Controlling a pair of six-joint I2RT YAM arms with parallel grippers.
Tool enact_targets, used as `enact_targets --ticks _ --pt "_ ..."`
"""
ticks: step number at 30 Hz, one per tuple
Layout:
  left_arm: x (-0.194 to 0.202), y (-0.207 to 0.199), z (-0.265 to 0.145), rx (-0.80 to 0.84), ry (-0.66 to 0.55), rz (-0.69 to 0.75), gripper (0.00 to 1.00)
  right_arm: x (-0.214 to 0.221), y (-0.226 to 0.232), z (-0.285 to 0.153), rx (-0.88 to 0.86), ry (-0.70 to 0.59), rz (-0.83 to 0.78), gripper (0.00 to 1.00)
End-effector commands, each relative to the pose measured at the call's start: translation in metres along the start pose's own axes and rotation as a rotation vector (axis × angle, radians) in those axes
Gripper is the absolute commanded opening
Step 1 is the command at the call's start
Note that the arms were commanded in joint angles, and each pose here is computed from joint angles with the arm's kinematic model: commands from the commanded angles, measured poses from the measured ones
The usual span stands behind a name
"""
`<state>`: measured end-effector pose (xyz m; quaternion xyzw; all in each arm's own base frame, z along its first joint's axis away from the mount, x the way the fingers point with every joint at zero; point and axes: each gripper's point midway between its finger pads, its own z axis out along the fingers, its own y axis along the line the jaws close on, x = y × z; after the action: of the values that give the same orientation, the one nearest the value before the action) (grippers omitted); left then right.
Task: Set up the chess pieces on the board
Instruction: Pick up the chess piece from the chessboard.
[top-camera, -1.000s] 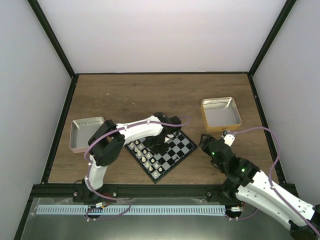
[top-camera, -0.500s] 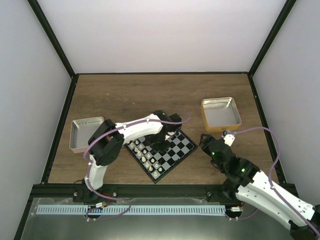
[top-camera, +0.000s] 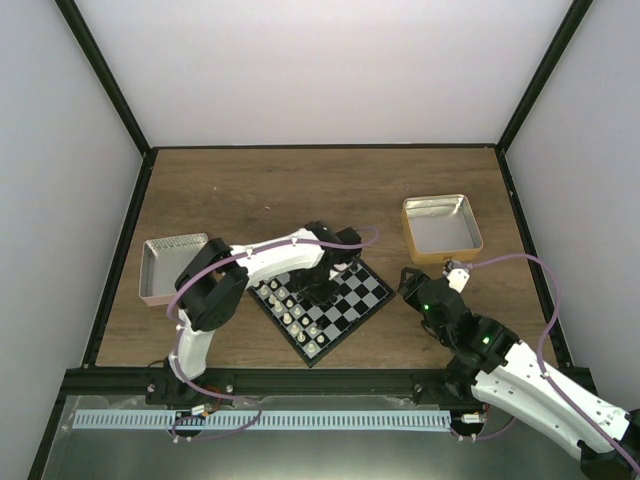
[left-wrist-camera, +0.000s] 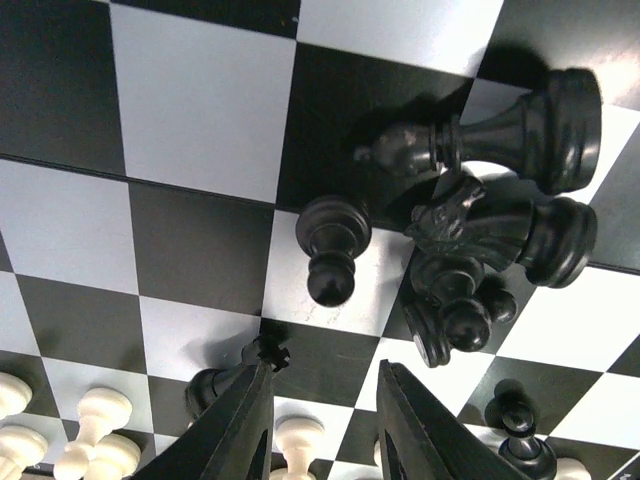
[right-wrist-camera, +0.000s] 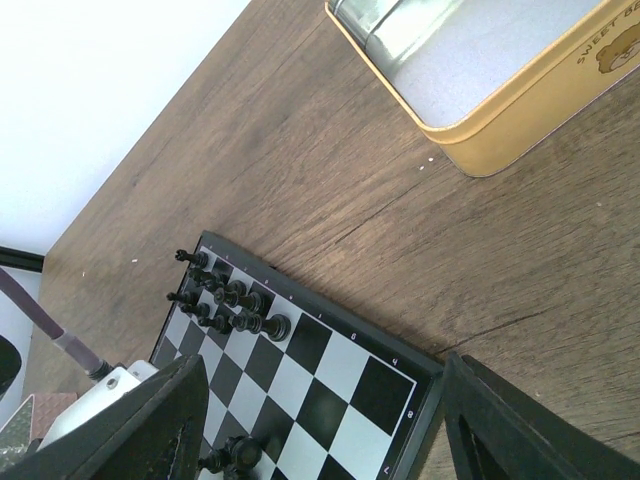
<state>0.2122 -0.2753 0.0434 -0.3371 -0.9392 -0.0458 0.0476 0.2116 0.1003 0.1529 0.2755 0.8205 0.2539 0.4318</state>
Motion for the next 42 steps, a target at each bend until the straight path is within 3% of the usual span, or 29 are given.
enact_targets --ticks 1,17,26,34,42 --pt "-0.006 0.004 -0.012 0.010 -0.065 -0.036 0.32 -0.004 -0.001 0.001 0.005 -0.023 0.000 0.66" --pt "-0.016 0.040 -0.020 -0.031 -0.192 -0.209 0.45 0.001 0.000 0.003 -0.004 -0.006 -0.009 0.66" --pt "-0.037 0.072 -0.035 0.030 -0.420 -0.491 0.37 0.002 0.001 0.005 -0.008 0.000 -0.016 0.66" --pt "-0.054 0.057 -0.032 0.155 -0.505 -0.518 0.41 0.004 0.003 0.007 -0.012 0.003 -0.025 0.66" --pt "-0.055 0.050 -0.016 0.205 -0.502 -0.551 0.43 0.004 0.005 0.008 -0.015 0.004 -0.029 0.66"
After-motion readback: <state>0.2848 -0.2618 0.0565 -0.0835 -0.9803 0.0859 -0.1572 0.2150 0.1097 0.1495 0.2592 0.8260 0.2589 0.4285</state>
